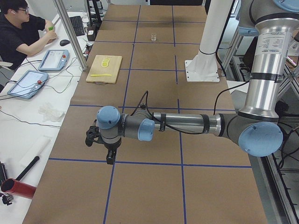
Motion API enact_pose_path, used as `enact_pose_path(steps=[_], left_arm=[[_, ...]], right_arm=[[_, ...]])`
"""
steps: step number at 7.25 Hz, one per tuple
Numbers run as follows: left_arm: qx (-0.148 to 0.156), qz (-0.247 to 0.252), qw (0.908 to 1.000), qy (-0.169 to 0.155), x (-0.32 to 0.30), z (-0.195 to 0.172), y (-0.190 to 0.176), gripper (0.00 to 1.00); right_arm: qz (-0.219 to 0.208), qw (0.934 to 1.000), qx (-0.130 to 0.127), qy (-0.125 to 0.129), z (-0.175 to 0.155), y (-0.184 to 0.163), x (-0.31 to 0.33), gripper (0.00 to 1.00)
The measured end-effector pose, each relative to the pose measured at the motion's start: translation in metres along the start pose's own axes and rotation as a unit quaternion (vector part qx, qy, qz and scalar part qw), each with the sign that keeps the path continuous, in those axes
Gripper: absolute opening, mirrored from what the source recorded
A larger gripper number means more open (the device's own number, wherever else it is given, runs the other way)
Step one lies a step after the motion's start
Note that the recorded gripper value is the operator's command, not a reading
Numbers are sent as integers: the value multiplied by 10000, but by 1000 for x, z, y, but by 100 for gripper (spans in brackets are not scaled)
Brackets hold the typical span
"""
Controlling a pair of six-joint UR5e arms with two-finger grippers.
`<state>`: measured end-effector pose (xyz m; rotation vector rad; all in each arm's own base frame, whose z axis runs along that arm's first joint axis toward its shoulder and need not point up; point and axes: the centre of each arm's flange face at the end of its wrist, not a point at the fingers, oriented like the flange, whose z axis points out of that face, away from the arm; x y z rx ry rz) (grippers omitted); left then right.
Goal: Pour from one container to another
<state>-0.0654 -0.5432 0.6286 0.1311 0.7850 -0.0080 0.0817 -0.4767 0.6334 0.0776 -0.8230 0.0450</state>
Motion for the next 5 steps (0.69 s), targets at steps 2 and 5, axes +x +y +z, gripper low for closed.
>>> enact_pose_path(steps=[2,5], left_arm=[[8,7,10000,1,1,-1,-1,100],[16,9,10000,1,2,-1,-1,100]], right_arm=[[-5,10000,22,7,-1,-1,0,100],[2,10000,34,8,-2,-1,1,100]])
